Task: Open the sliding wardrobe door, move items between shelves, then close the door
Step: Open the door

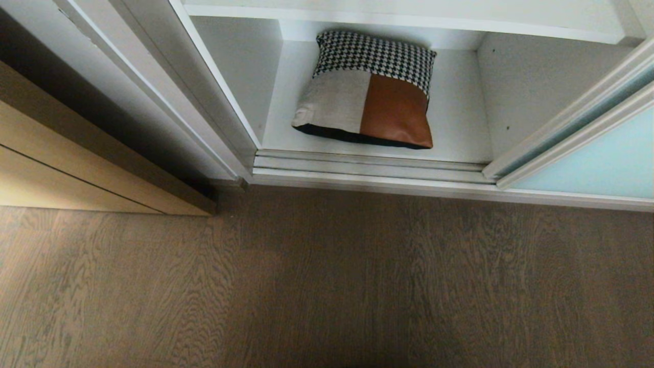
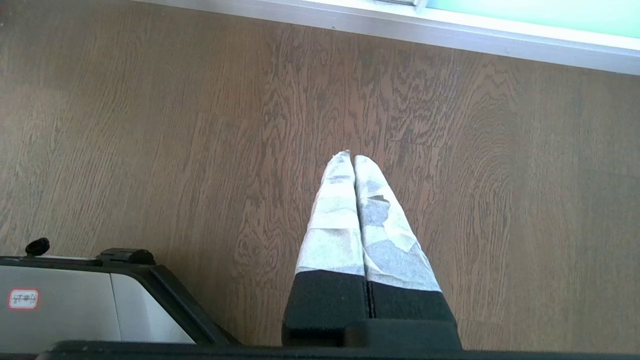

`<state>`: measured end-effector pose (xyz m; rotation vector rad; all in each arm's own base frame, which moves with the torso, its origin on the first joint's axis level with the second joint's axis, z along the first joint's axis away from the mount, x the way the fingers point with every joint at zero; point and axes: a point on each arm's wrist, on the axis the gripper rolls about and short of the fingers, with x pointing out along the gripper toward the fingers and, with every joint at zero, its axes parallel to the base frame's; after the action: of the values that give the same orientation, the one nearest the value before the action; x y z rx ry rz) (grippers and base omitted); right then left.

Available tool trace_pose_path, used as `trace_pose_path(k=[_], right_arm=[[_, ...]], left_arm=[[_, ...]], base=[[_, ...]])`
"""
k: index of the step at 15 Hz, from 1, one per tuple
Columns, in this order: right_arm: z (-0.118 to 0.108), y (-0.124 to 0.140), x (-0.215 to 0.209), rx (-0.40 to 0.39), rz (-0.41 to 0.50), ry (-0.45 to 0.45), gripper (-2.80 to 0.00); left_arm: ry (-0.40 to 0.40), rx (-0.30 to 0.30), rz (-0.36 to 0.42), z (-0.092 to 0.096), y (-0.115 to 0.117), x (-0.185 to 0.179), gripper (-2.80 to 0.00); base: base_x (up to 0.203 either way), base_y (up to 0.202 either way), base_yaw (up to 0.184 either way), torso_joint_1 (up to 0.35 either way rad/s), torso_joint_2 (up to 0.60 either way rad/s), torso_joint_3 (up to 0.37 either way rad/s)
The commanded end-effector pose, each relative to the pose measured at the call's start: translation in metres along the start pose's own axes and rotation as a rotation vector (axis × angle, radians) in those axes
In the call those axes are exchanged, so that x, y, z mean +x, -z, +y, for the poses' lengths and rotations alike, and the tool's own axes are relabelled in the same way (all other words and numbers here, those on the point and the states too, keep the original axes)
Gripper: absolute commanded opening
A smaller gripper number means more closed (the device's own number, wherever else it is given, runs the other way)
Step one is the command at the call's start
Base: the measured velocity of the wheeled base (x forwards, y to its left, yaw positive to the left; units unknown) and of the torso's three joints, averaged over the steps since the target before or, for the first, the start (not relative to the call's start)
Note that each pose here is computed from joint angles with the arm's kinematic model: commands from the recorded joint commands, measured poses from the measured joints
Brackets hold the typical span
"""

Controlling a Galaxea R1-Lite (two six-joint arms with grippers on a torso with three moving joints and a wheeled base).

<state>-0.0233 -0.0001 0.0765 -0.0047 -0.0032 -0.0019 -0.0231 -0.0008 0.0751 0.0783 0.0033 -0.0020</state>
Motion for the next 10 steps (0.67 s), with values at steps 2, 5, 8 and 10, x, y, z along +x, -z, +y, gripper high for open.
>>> trace_pose_path(k=[2,5,8,10], right_arm=[[0.0,-0.0001,0.0,0.0,-0.001,0.0,-2.8],[0.0,0.0001,0.0,-0.001,0.0,0.0,-2.8],[0.0,0.0001,0.0,0.0,0.0,0.0,-2.8],[0.0,0.0001,0.0,0.0,0.0,0.0,-2.8]], left_arm=[[0.0,-0.013,0.01,-0.0001,0.0011,0.0006,-2.8],[-0.003,-0.034,0.006,0.0,0.0007,0.0006,-2.8],[-0.006,-0.035,0.004,0.0001,0.0001,0.0005,-2.8],[-0.007,-0.039,0.005,0.0001,0.0005,0.0006,-2.8]], base=[[0.0,0.0,0.0,0.0,0.0,0.0],[0.0,0.0,0.0,0.0,0.0,0.0],[0.0,0.0,0.0,0.0,0.0,0.0],[0.0,0.0,0.0,0.0,0.0,0.0]])
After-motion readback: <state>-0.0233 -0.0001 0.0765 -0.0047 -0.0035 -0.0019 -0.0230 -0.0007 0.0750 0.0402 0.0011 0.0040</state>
